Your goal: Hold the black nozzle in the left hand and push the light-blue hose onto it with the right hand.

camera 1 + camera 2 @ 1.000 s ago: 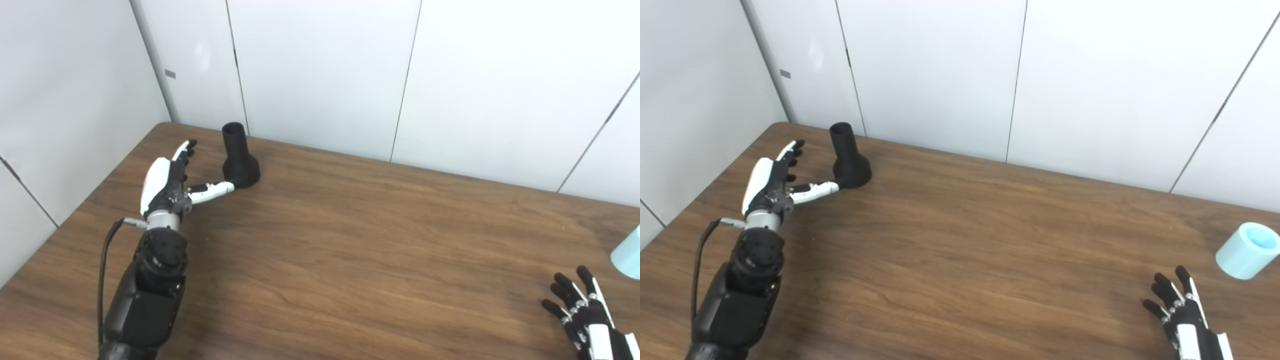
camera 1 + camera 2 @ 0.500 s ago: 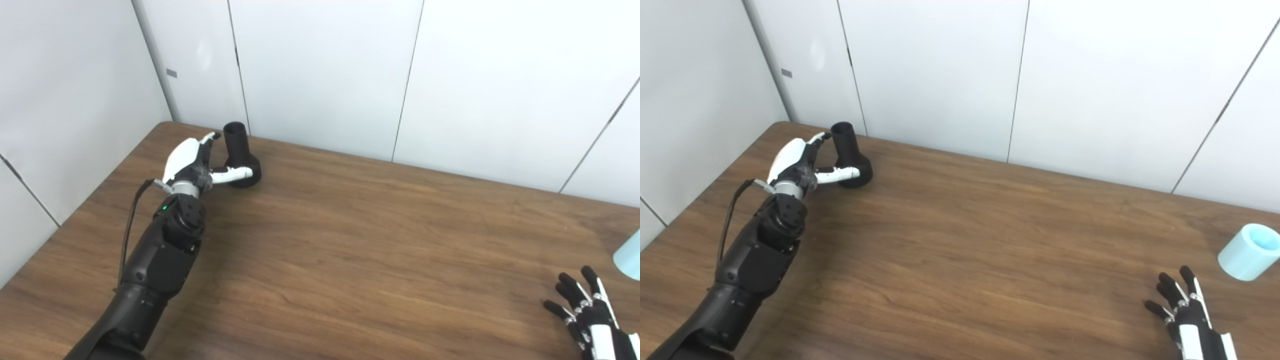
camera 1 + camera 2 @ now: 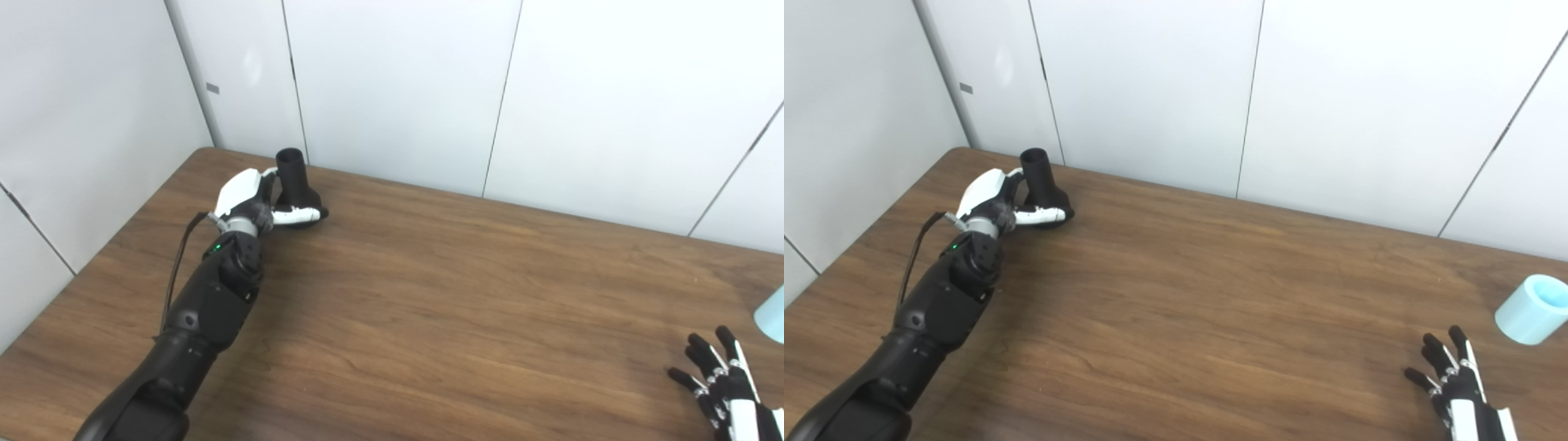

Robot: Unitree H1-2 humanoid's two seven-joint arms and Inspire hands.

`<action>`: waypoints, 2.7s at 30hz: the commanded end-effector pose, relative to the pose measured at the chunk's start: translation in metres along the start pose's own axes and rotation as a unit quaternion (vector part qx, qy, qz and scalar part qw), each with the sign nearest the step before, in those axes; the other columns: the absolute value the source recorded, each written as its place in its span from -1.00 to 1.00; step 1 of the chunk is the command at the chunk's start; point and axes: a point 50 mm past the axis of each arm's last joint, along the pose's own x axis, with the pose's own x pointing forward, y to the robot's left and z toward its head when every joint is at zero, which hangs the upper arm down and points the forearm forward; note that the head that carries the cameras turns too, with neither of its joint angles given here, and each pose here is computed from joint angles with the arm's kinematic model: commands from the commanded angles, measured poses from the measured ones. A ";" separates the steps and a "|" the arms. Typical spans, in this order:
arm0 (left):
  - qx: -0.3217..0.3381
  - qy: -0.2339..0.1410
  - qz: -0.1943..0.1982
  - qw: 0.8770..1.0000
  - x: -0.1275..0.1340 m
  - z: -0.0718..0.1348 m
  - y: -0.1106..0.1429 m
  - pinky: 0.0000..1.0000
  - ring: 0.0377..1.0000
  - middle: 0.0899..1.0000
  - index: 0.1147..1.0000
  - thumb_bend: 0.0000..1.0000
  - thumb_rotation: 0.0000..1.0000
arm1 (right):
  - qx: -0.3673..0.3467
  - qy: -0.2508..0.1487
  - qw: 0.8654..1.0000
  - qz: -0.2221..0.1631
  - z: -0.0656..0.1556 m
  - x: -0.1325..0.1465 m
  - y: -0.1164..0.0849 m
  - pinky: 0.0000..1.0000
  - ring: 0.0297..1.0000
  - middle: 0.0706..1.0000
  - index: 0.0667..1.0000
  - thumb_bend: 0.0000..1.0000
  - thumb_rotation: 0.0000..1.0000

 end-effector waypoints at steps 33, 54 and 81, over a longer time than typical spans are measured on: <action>0.013 -0.041 0.063 0.997 0.016 0.007 -0.003 0.49 0.29 0.07 -0.21 0.03 -0.98 | -0.008 0.011 1.000 -0.012 -0.006 -0.015 0.013 0.74 0.75 0.68 0.90 0.15 1.00; 0.033 -0.119 0.071 0.990 -0.017 0.018 -0.011 0.52 0.35 -0.02 -0.21 0.04 -1.00 | -0.088 0.007 0.996 -0.023 -0.003 -0.015 0.015 0.98 0.70 0.56 0.85 0.17 1.00; 0.104 -0.273 0.032 0.956 -0.165 0.102 -0.049 0.46 0.20 -0.15 -0.15 0.05 -1.00 | -0.024 -0.023 0.999 -0.037 0.014 -0.008 0.037 0.64 0.66 0.59 0.82 -0.13 0.88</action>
